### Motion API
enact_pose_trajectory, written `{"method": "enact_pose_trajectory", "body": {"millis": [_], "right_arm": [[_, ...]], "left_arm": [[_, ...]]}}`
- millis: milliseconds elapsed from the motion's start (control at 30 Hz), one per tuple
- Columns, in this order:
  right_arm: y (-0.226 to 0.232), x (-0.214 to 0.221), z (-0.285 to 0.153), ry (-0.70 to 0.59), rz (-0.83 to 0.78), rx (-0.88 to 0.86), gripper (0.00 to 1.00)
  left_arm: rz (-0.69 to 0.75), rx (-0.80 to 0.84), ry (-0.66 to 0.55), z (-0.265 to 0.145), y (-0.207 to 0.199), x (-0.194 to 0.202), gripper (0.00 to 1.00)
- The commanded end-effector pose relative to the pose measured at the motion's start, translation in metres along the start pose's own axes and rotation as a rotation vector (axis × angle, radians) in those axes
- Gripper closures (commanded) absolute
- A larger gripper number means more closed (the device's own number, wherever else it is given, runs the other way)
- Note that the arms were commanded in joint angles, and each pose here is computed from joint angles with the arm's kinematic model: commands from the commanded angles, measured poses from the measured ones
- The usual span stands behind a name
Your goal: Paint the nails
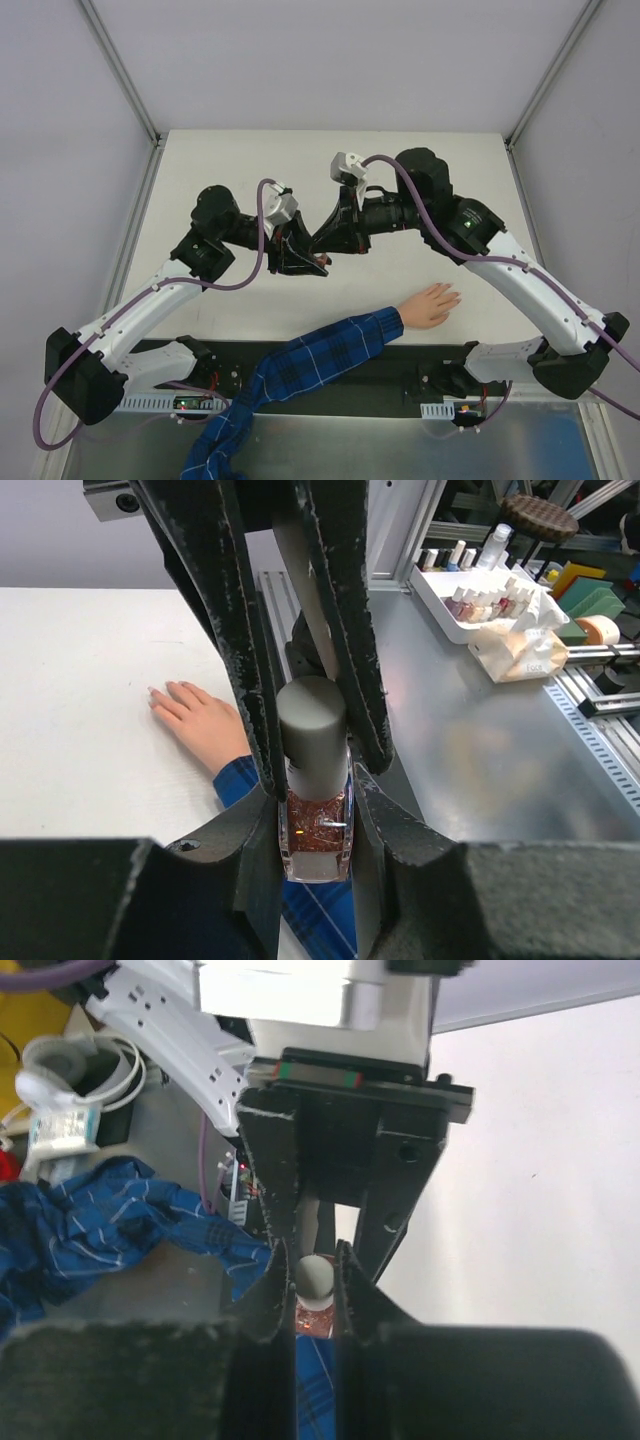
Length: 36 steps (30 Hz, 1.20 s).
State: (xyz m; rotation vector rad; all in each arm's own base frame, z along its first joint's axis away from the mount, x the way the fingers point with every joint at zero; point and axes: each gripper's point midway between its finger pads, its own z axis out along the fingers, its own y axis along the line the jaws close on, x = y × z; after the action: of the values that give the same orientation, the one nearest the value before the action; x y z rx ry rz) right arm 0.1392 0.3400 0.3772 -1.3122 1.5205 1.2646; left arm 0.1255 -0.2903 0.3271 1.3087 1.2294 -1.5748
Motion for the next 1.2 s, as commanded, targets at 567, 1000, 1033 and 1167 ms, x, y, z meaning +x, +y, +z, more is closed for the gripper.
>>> {"method": "enact_pose_trajectory", "body": {"millis": [567,1000,1033,1167], "right_arm": [[-0.071,0.026,-0.037,-0.059,0.126,1.157,0.85],[-0.009,-0.01,-0.046,-0.06,-0.024,0.384,0.31],[0.001,-0.012,-0.044,-0.059,-0.032,0.299,0.31],[0.016,-0.02,-0.038,-0.066,-0.072,0.153,0.33]], "left_arm": [[0.211,-0.572,-0.117,-0.044,0.069,-0.04,1.0],[0.175,-0.14,-0.059,-0.013,0.014,-0.028,1.0],[0.169,-0.094,-0.053,-0.012,0.007,-0.026,1.0],[0.133,-0.028,-0.057,-0.009,0.0,-0.028,1.0]]}}
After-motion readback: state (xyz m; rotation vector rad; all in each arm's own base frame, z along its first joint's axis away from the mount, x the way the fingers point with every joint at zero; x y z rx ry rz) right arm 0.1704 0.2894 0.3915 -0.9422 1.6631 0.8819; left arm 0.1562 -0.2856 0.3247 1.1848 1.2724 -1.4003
